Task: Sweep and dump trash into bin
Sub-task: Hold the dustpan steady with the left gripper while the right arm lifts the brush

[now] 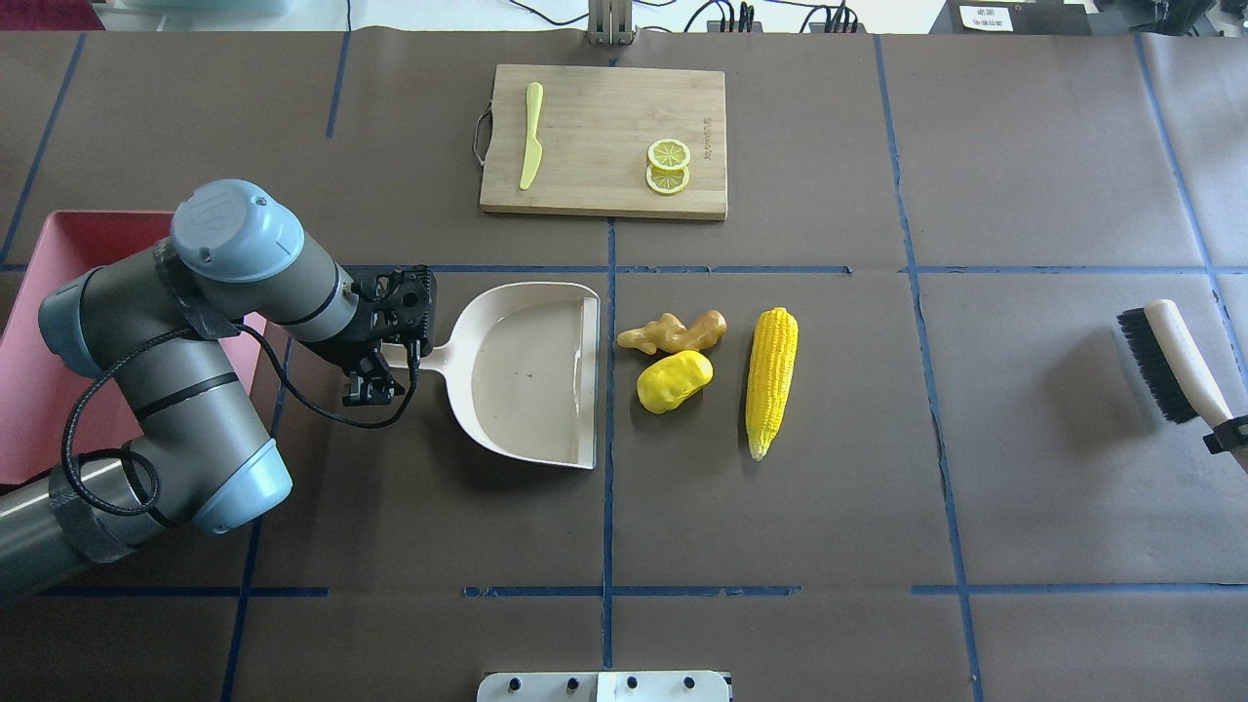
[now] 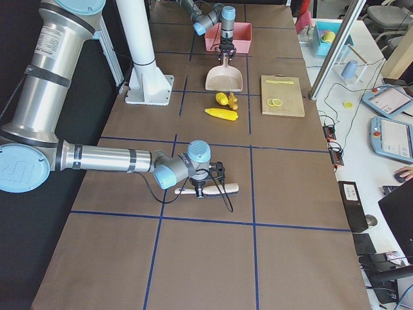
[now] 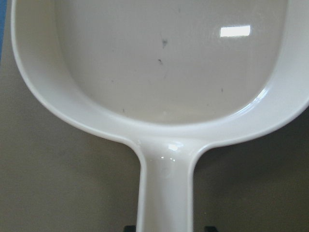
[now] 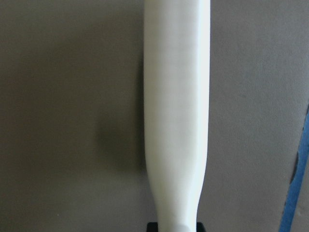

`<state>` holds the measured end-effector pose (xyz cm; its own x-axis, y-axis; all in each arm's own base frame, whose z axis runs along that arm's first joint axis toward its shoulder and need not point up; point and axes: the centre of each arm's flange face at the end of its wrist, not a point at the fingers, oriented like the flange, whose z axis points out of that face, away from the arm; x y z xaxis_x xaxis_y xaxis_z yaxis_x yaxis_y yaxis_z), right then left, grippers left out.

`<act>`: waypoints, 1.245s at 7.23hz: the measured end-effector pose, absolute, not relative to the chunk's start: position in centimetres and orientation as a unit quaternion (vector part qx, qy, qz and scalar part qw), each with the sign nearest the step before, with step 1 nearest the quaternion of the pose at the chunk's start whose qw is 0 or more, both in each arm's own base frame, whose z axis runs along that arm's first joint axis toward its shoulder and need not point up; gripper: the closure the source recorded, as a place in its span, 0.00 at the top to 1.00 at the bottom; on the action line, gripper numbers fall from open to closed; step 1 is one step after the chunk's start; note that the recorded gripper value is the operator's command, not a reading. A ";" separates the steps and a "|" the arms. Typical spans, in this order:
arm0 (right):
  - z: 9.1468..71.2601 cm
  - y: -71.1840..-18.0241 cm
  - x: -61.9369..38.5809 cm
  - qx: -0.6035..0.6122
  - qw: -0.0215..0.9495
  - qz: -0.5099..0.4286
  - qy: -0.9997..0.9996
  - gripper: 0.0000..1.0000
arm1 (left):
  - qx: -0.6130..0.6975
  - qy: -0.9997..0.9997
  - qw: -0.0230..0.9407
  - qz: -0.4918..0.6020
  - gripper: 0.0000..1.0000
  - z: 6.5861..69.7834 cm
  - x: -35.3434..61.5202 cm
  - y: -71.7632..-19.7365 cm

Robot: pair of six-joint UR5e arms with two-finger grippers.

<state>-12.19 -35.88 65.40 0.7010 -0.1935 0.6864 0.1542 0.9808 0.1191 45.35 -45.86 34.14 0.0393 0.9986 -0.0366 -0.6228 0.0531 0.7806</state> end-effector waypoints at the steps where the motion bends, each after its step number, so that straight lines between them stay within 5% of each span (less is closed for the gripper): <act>1: 65.4 -35.8 -12.2 0.026 0.922 -0.094 -0.375 0.00 | 0.302 0.312 0.655 0.618 0.23 34.0 45.3 -45.8; 5: 65.5 -35.7 -12.1 0.025 0.922 -0.094 -0.374 0.00 | 0.298 0.309 0.659 0.617 0.00 32.9 44.9 -46.2; 9: 65.5 -35.7 -12.1 0.025 0.922 -0.094 -0.374 0.00 | 0.311 0.285 0.655 0.627 0.00 32.7 44.9 -46.7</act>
<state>-12.09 -35.72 65.49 0.7027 -0.1920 0.6851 0.1540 0.9811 0.1170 44.92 -46.67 32.70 0.0516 0.9985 0.0177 -0.6441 0.0197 0.7647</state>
